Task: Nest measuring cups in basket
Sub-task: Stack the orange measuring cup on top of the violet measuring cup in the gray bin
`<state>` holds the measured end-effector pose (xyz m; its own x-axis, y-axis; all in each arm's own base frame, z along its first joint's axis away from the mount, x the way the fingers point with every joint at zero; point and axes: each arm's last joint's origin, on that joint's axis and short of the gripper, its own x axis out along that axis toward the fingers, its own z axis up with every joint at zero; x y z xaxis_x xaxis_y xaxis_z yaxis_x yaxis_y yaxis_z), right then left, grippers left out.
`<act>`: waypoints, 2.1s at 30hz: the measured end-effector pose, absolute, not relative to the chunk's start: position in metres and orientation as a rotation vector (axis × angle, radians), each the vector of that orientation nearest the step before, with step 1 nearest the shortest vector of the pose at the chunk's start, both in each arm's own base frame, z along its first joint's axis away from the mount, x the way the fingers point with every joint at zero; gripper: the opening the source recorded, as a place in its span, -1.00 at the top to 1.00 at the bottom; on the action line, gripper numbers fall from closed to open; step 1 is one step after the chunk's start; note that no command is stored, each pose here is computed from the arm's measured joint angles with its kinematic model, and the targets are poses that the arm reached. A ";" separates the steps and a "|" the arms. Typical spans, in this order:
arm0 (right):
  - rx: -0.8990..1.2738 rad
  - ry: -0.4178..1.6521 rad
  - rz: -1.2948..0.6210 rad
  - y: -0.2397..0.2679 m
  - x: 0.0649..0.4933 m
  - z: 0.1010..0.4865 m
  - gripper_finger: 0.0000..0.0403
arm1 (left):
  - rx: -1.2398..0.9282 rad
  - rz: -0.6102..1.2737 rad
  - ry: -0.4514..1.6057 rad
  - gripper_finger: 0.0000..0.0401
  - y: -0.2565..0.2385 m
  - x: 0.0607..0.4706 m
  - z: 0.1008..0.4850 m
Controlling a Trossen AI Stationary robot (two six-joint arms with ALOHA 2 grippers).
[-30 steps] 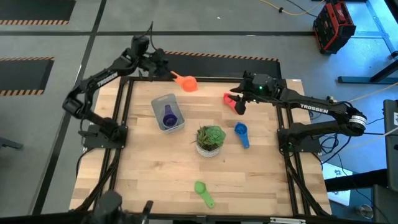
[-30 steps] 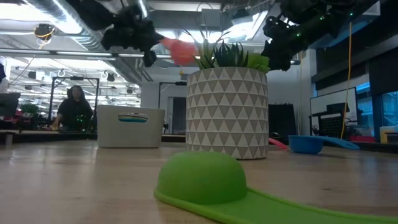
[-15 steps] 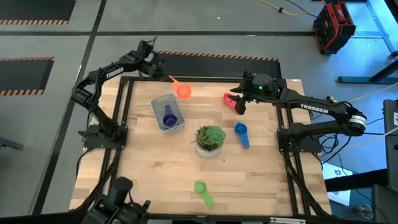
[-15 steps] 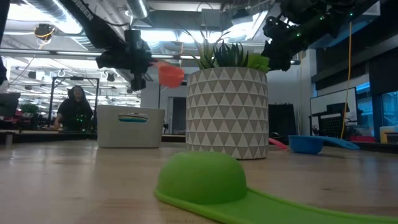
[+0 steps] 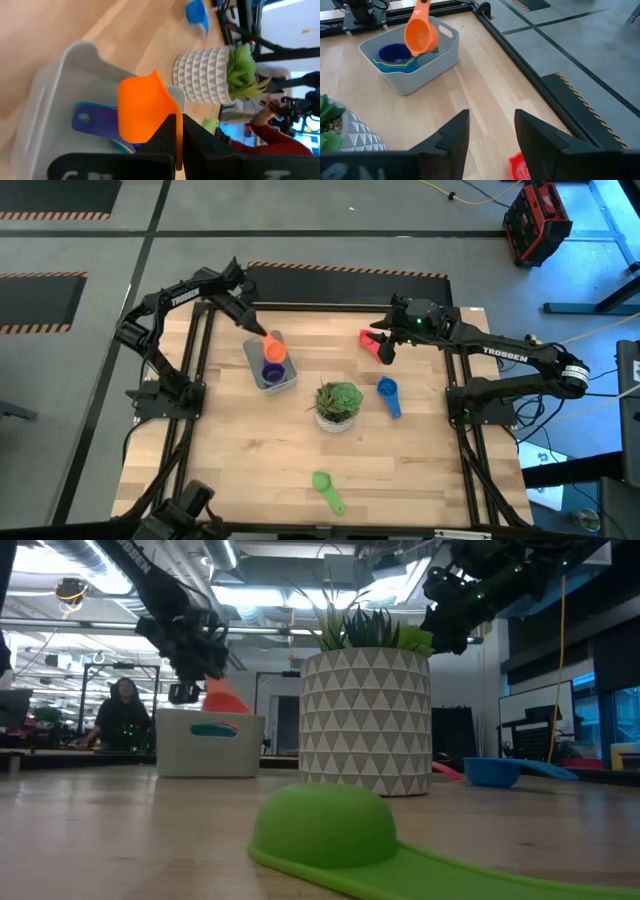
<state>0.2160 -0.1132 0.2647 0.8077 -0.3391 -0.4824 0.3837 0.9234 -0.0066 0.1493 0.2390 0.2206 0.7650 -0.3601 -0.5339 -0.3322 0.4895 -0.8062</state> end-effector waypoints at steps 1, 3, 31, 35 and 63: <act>0.093 0.498 -0.387 -0.113 0.216 0.265 0.20 | -1.091 -0.025 0.745 0.99 0.238 0.149 0.220; 0.092 0.498 -0.387 -0.113 0.216 0.265 0.20 | -1.100 -0.036 0.748 0.99 0.236 0.148 0.221; 0.093 0.498 -0.387 -0.113 0.216 0.265 0.20 | -1.055 -0.219 0.922 0.98 0.191 0.183 0.204; 0.093 0.498 -0.387 -0.113 0.216 0.265 0.20 | -1.036 -0.197 0.948 0.93 0.192 0.182 0.203; 0.093 0.498 -0.387 -0.113 0.216 0.265 0.20 | -0.781 0.017 1.114 0.26 0.196 0.195 0.196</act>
